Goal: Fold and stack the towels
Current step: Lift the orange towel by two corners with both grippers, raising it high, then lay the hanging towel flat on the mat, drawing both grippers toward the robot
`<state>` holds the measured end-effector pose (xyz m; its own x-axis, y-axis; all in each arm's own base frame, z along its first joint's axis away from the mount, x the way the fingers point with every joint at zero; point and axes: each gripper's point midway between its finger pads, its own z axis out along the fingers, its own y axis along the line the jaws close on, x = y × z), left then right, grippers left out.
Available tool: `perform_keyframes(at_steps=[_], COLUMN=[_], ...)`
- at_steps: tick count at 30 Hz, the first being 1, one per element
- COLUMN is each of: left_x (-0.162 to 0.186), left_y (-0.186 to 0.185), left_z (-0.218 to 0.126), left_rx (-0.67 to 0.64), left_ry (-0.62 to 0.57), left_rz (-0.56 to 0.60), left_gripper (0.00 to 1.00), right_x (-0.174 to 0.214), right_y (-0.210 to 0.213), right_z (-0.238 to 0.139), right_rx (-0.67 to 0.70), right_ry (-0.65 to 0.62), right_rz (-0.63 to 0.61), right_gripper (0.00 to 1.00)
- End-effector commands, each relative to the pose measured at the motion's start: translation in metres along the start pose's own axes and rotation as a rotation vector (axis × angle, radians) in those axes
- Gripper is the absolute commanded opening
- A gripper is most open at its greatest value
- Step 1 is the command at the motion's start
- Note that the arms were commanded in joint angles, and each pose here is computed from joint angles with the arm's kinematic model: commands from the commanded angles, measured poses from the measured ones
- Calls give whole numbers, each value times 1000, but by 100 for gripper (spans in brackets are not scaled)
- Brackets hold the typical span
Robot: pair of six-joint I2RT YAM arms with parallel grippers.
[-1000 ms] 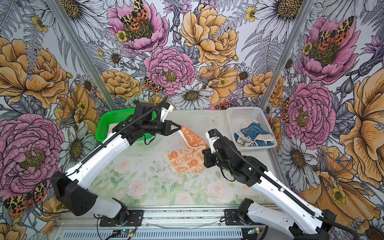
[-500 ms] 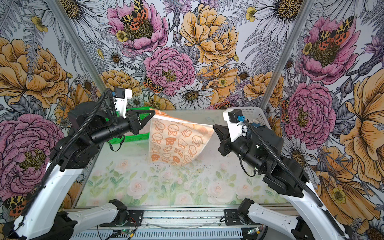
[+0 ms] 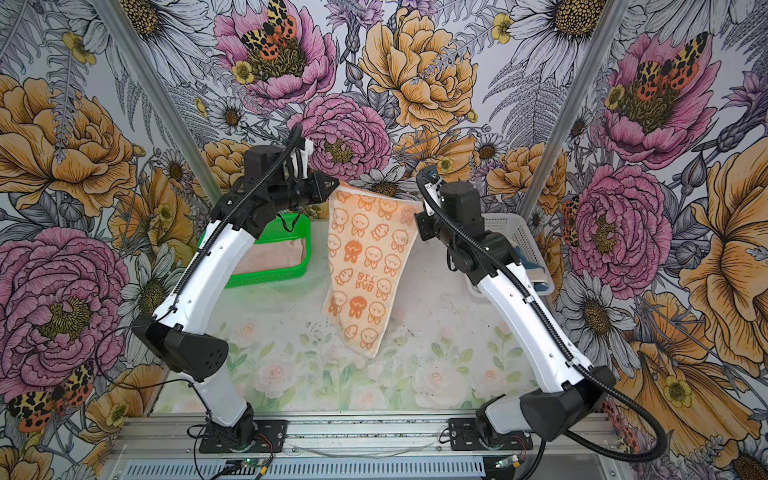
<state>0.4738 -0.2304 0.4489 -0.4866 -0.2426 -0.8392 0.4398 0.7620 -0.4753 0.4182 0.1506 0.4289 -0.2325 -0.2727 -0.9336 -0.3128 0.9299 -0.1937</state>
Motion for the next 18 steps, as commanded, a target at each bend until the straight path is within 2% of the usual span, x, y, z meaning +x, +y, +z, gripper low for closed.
perform_keyframes(at_steps=[1,5,7,9,12,15,18], left_x=[-56,-85,-81,-63,-5,89,188], left_y=[-2,-8,-5,-4,7,34,66], left_z=[-13,-25,-27,-24,-14,-4,-14], left_rx=[26,74,65,48,-32,-128,-225], left_ry=[-145,-212,-201,-154,-33,115,205], left_rz=[14,3,1,19,48,11,-69], left_gripper=[0,0,0,0,0,0,0], right_x=[-72,-91,-82,-65,-15,62,149], right_y=[-20,-17,-10,-2,7,19,33], right_z=[-17,-16,-15,-14,-10,-6,-8], right_rx=[-1,-40,-71,-108,-129,-130,-133], right_ry=[-203,-249,-234,-204,-112,10,156], right_rz=[-30,-47,-47,-48,-18,47,155], right_gripper=[0,0,0,0,0,0,0])
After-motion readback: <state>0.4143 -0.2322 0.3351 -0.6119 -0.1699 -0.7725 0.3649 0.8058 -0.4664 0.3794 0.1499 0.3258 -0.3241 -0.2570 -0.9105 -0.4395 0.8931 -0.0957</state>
